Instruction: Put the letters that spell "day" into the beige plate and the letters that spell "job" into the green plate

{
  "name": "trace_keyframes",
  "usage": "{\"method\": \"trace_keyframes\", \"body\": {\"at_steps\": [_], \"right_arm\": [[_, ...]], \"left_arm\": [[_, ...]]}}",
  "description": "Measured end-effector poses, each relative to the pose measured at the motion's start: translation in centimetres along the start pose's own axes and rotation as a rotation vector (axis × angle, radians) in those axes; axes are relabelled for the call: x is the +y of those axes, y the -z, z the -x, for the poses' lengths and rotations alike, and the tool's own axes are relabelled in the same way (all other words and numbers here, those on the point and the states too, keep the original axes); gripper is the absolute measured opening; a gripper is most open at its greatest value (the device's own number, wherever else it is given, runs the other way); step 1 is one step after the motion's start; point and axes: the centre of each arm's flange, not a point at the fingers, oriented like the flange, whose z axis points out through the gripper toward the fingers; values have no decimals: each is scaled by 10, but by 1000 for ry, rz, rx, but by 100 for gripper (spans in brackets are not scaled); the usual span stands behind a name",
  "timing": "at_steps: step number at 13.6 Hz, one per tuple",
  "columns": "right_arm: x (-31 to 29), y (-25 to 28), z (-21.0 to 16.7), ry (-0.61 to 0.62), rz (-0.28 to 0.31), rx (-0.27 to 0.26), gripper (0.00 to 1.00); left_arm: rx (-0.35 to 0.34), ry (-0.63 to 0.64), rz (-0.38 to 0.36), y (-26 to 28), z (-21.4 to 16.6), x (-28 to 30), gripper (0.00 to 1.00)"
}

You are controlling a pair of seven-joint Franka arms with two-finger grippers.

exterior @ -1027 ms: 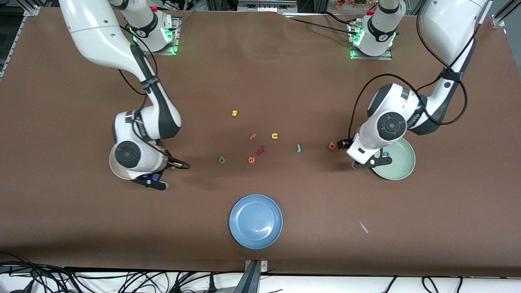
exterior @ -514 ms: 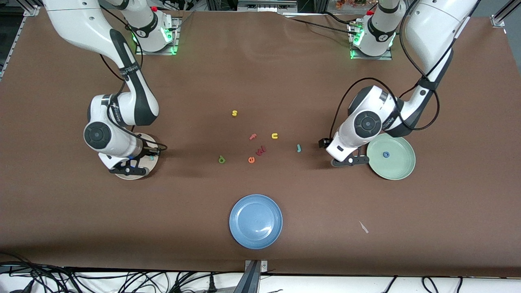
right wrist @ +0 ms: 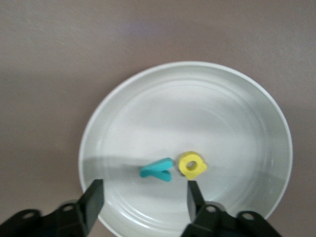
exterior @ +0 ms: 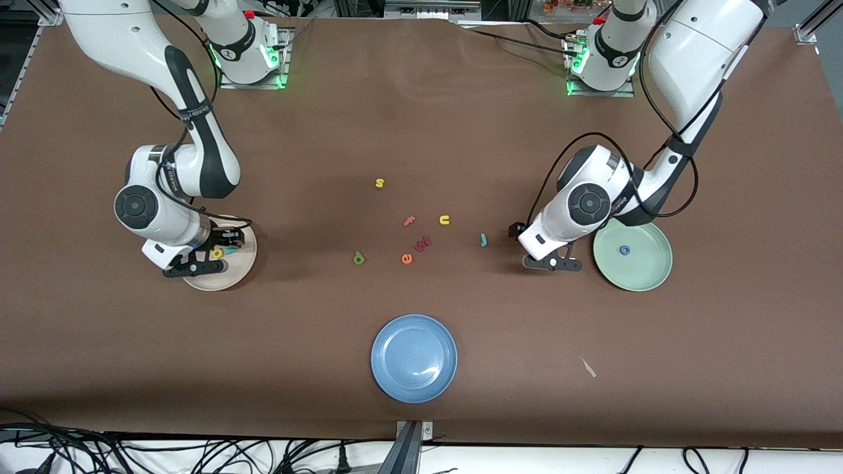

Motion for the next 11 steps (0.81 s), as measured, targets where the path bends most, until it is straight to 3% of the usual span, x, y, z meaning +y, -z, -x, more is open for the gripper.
{"method": "trace_keyframes", "body": {"at_steps": [2, 8, 9, 11], "right_arm": [[-31, 10, -8, -37, -44, 4, 100], [-139, 13, -15, -70, -104, -6, 100], [-151, 10, -15, -57, -106, -9, 100], [-172, 7, -14, -26, -105, -10, 100]], "left_arm": [[5, -24, -12, -14, 7, -2, 99], [32, -44, -22, -28, 13, -20, 97], [32, -45, -20, -29, 14, -20, 90], [33, -46, -20, -29, 14, -20, 67]]}}
